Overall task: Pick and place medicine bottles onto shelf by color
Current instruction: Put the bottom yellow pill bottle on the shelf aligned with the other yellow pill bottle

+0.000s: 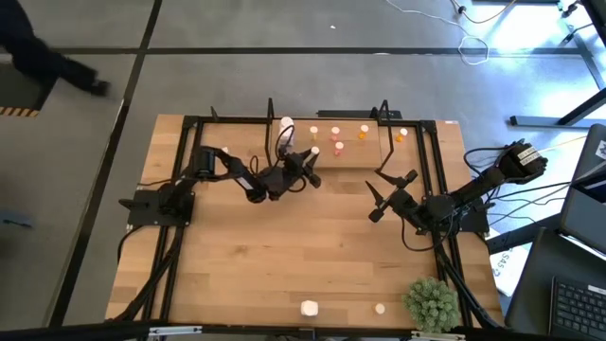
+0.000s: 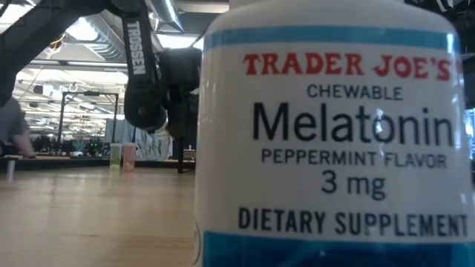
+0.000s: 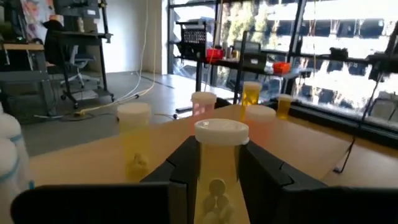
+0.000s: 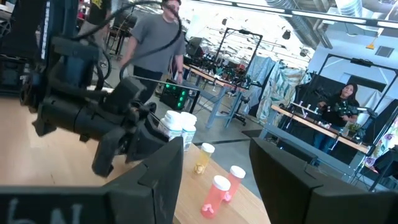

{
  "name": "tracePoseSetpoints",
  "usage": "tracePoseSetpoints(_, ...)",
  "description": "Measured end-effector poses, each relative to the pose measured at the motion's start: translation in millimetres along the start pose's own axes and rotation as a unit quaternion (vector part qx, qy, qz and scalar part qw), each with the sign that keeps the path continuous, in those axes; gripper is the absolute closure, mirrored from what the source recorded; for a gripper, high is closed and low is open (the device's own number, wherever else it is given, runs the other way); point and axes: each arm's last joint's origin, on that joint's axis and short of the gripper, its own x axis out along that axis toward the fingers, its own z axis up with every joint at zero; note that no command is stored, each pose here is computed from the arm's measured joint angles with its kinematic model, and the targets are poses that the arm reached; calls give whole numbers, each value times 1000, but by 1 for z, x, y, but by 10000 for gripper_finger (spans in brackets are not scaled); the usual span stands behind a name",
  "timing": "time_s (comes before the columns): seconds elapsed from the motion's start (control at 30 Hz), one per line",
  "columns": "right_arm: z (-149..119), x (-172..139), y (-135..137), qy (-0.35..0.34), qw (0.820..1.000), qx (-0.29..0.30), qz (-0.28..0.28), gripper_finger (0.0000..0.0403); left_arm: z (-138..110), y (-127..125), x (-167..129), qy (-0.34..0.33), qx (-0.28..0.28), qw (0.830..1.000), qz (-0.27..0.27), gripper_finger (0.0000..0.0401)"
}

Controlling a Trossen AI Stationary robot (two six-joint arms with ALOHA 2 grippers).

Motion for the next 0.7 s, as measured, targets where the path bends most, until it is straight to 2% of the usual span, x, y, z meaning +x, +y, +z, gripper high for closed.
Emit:
tracePoseSetpoints(0.13, 0, 0, 0, 0, 1000, -1, 0, 214, -14, -5, 6, 2, -7, 1000, 0, 320)
tracePoseSetpoints(0.37, 0, 0, 0, 0, 1000, -1, 0, 215, -13, -11, 13, -11, 4, 1000, -3, 320)
tracePoseSetpoints(0.7, 0, 0, 0, 0, 1000, -1, 0, 215, -16, -8, 14, 2, 11, 999, 40, 320)
